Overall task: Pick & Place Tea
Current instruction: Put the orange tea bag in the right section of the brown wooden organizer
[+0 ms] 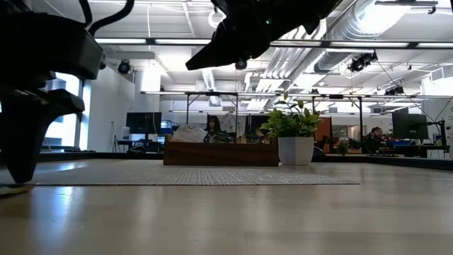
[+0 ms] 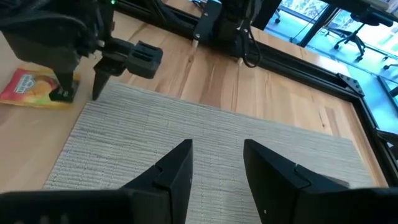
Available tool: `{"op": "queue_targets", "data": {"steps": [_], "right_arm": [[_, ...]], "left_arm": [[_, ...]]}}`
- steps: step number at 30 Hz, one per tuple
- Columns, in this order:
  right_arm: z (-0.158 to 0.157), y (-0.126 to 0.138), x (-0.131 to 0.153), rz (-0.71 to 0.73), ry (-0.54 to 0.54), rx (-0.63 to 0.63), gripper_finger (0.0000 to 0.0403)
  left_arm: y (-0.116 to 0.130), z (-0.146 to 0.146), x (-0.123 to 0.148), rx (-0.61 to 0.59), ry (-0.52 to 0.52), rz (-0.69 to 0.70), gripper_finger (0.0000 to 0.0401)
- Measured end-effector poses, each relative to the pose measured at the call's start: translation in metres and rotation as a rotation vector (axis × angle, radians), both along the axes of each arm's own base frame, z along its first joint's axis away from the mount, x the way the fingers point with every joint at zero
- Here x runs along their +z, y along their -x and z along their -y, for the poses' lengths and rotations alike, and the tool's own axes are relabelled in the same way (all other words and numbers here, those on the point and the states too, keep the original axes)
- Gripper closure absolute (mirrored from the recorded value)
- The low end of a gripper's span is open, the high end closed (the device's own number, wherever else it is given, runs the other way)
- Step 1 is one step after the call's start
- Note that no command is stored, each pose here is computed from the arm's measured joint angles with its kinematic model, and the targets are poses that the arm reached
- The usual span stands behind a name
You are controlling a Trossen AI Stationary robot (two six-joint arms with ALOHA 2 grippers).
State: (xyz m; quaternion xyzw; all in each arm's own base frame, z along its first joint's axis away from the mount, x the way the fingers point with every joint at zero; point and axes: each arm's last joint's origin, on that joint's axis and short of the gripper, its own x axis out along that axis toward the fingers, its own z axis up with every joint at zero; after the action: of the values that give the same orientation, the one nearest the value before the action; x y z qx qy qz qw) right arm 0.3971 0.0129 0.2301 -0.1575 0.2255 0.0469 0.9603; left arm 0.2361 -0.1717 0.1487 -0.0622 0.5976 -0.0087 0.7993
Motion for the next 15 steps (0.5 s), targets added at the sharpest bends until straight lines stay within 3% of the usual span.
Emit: {"op": "queue_targets", "data": {"steps": [5, 15], "right_arm": [[0.000, 0.001, -0.001, -0.013, 0.001, 0.000, 0.0263], [0.000, 0.001, -0.001, -0.014, -0.001, -0.001, 0.0263]], "left_arm": [[0.000, 0.002, 0.001, -0.022, 0.019, -0.001, 0.0201], [-0.012, 0.013, 0.024, 0.030, 0.135, 0.000, 0.0196]]}}
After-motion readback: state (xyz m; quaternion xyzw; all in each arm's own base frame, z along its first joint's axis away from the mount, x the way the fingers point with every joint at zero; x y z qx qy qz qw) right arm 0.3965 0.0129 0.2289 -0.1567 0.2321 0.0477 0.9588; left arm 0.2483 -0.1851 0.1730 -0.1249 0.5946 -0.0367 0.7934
